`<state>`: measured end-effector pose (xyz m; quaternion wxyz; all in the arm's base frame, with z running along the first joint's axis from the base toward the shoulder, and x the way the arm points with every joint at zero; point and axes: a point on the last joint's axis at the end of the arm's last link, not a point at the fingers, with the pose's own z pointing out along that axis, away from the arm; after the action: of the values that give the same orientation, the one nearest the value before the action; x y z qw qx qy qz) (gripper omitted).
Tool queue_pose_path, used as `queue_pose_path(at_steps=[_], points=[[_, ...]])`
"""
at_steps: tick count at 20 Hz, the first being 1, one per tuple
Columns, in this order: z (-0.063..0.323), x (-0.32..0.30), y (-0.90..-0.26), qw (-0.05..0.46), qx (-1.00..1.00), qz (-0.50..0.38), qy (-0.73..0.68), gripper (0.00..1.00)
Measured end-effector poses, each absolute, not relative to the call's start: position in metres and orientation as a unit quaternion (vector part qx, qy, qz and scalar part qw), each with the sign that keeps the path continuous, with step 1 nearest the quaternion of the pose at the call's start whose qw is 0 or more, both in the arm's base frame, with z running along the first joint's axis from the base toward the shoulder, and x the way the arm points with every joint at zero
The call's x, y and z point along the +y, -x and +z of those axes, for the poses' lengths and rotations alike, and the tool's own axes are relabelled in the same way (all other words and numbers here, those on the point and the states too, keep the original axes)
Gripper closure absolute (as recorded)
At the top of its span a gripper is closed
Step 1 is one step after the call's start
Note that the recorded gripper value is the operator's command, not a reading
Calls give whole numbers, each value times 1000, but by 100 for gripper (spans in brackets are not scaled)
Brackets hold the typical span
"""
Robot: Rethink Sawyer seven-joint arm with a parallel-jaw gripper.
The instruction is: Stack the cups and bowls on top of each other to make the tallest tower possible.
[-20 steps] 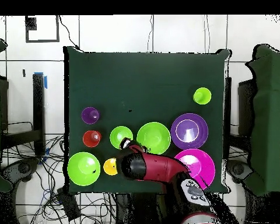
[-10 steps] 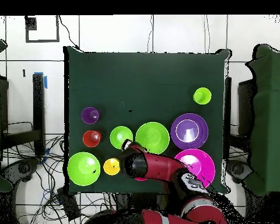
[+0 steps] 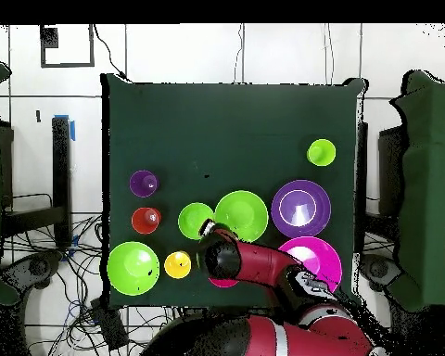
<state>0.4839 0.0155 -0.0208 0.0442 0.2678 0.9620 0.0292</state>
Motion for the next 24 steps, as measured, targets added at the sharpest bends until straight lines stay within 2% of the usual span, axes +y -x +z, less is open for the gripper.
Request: queue_pose_path(at_steps=[15,16,24], points=[[-25,5,-494,53,960,29,-272,0],[-25,4,-496,56,960,28,-271,100],[-17,-5,-511,75,959,22,-272,100]])
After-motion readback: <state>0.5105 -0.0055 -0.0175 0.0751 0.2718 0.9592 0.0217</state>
